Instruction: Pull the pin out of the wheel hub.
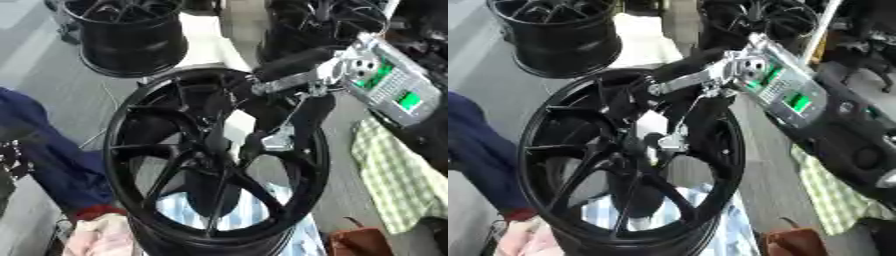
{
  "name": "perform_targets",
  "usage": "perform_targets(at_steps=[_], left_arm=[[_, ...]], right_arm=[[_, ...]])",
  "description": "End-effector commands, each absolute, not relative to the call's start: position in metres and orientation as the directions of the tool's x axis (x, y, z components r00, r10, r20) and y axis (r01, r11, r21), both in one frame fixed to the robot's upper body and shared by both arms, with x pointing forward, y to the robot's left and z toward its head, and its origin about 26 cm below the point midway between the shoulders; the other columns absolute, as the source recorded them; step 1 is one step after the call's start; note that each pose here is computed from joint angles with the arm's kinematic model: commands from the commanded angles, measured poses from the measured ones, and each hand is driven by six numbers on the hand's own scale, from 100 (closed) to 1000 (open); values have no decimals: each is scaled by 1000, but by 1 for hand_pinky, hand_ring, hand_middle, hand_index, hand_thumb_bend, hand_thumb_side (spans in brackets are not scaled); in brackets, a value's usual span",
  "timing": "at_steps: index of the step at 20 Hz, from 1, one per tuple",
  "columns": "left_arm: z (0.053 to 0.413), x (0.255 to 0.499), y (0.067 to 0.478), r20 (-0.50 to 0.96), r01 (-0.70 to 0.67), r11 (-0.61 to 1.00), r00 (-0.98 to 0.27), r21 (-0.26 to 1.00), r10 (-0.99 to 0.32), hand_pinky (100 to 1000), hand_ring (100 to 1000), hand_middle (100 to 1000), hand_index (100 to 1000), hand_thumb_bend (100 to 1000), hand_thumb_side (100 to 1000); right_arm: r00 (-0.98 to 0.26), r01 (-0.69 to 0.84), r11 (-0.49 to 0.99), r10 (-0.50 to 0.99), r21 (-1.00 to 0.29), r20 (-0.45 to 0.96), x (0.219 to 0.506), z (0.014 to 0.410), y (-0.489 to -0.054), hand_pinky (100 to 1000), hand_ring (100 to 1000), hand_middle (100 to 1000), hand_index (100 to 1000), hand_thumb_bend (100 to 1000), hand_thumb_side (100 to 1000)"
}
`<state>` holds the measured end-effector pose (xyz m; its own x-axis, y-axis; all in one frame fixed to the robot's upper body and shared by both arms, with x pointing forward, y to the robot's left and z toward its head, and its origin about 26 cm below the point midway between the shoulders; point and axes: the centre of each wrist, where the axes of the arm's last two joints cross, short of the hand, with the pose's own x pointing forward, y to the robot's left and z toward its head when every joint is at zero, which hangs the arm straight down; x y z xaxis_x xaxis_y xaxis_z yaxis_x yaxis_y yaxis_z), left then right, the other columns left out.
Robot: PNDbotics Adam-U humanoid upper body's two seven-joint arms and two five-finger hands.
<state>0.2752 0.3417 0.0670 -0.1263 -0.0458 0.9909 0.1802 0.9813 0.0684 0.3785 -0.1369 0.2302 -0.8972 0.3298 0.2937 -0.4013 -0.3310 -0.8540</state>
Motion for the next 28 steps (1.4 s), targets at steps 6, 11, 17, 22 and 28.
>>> perform_targets(at_steps=[6,11,17,22,28], left_arm=[[75,277,343,987,189,978,-149,87,-59,587,1000,620,838,100,866],[74,277,343,987,190,978,-147,87,-59,587,1000,620,838,100,866],[74,276,343,988,190,978,-146,86,-59,588,1000,620,838,100,867],[74,276,343,988,192,978,-145,86,-58,588,1000,621,838,100,867],[74,277,343,988,194,977,-145,86,-58,589,1000,621,838,100,867]], right_arm=[[-883,-380,-356,415,-854,220,405,220,-149,958,1000,1000,1000,100,488],[-871,-389,-365,446,-846,208,414,211,-157,953,1000,1000,1000,100,500],[-863,-398,-384,466,-833,198,420,201,-161,916,970,988,1000,100,503],[-865,-395,-396,464,-829,190,421,198,-161,851,900,938,1000,100,497],[-873,-388,-404,450,-828,189,419,196,-158,767,818,876,985,100,473]])
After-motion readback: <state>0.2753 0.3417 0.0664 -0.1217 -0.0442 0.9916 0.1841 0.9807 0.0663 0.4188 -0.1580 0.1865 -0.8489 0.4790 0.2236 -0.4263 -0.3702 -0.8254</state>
